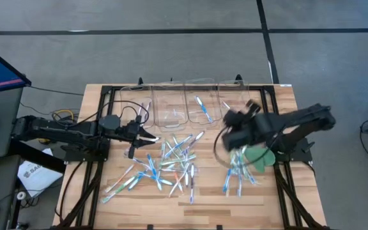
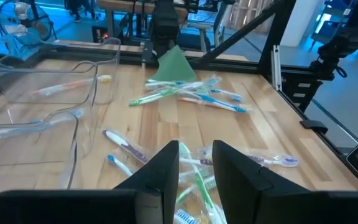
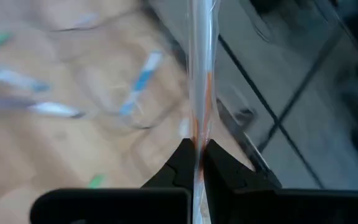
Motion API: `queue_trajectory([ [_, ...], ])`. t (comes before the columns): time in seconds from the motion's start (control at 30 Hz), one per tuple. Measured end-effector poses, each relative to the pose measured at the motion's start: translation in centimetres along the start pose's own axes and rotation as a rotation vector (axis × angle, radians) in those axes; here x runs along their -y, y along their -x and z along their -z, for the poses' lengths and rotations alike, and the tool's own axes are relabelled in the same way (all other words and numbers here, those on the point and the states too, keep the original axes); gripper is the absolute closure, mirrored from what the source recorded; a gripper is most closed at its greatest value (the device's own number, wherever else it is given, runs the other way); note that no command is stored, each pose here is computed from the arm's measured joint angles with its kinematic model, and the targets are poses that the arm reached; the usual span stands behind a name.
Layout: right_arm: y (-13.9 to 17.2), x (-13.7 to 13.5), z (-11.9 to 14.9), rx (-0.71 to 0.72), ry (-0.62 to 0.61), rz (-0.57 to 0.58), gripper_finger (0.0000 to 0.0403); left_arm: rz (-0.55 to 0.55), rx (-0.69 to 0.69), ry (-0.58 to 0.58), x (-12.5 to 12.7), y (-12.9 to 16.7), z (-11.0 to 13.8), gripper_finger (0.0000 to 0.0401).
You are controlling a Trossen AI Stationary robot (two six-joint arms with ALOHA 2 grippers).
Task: Pick & Place Toothbrushes
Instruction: Put the orange toothbrush into the right transparent bin, then put the green toothbrush into the middle left transparent bin
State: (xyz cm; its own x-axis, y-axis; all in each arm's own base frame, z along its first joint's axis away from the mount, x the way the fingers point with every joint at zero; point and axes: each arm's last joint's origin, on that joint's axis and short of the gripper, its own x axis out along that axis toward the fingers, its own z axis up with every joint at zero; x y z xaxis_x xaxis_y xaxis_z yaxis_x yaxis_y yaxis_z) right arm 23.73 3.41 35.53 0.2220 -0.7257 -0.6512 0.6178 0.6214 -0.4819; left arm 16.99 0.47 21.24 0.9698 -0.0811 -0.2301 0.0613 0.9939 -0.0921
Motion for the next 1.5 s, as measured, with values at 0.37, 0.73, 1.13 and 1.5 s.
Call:
queue_trajectory([
  [0.37, -8.8, 7.2, 2.1, -0.177, -0.338, 0.050, 0.0397, 0.040, 0.022, -0.003, 0.1, 0.0, -0.2, 0.0311],
  [0.73, -17.1, 8.1, 1.9, -0.346, -0.433, -0.053, 0.0386, 0.043, 0.031, -0.004, 0.1, 0.0, -0.3, 0.0311],
  [1.13, -23.4, 5.8, 2.8, -0.569, -0.370, -0.030, 0.0294, 0.043, 0.029, 0.018, 0.1, 0.0, -0.3, 0.0311],
  [1.5, -19.3, 7.9, 0.4, -0.476, -0.371, -0.079, 0.0221, 0.042, 0.030, -0.010, 0.1, 0.0, -0.3, 0.0311],
])
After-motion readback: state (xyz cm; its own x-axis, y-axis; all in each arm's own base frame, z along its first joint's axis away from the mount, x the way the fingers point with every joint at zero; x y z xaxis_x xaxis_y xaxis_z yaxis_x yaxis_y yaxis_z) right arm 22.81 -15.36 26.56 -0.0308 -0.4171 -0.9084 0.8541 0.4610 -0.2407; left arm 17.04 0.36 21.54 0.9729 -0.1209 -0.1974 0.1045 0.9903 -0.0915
